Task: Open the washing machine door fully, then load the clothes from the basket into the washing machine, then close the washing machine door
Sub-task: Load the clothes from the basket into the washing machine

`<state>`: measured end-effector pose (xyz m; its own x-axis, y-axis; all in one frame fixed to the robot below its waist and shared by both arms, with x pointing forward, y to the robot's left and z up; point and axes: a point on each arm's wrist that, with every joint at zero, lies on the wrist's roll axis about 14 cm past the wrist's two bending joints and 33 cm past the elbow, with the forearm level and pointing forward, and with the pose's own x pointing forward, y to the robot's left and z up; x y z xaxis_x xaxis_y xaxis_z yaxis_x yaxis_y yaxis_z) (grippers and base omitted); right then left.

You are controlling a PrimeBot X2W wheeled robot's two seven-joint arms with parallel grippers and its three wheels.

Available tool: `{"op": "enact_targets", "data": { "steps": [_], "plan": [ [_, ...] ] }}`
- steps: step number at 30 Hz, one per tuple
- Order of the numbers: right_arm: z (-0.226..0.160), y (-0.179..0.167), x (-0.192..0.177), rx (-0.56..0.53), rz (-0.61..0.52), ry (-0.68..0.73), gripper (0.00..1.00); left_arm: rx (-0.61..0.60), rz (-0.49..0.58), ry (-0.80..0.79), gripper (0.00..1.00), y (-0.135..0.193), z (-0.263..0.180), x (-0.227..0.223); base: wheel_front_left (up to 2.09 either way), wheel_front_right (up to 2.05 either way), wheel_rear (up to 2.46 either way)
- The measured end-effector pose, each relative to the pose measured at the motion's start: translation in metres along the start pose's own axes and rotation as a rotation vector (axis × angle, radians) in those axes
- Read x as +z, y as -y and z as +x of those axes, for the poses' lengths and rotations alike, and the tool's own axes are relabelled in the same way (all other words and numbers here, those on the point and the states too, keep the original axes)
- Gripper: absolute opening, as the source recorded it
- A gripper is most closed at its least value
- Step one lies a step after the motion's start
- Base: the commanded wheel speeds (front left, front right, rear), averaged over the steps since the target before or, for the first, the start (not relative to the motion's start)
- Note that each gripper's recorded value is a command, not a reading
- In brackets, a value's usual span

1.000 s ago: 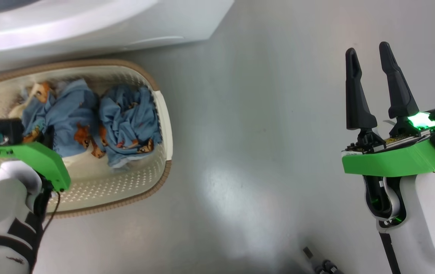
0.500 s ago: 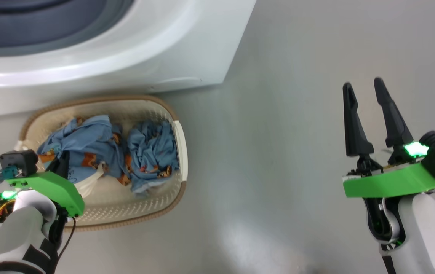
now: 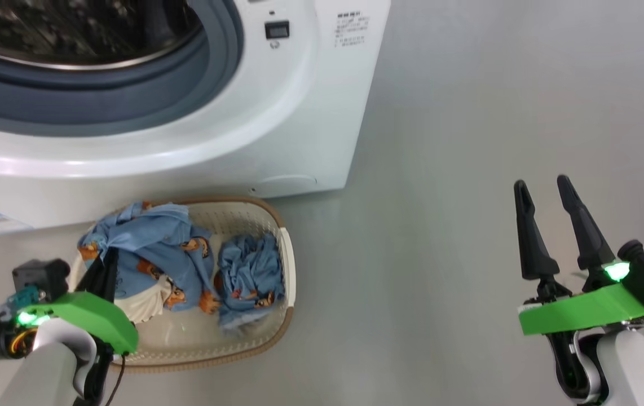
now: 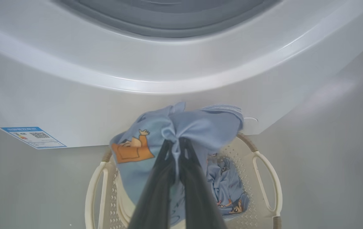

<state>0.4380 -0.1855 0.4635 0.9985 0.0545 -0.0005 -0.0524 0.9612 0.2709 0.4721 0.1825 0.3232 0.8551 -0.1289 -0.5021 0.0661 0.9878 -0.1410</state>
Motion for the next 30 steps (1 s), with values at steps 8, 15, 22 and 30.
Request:
{"op": "enact_targets", "data": {
  "steps": [8,15,22,30],
  "plan": [
    [-0.020,-0.005,0.016,0.010,-0.005,0.028,1.00,0.003,0.004,0.134,0.00,-0.001,-0.033,0.033,0.00,0.00,0.00],
    [-0.033,-0.009,0.027,0.021,-0.007,0.051,1.00,0.005,0.008,0.247,0.00,-0.001,-0.063,0.056,0.00,0.00,0.00],
    [-0.042,-0.011,0.037,0.031,-0.017,0.072,1.00,0.016,-0.001,0.349,0.00,-0.002,-0.091,0.074,0.00,0.00,0.00],
    [-0.058,-0.009,0.036,0.025,-0.021,0.066,1.00,0.038,-0.001,0.439,0.00,-0.008,-0.126,0.085,0.00,0.00,0.00]
  ]
}}
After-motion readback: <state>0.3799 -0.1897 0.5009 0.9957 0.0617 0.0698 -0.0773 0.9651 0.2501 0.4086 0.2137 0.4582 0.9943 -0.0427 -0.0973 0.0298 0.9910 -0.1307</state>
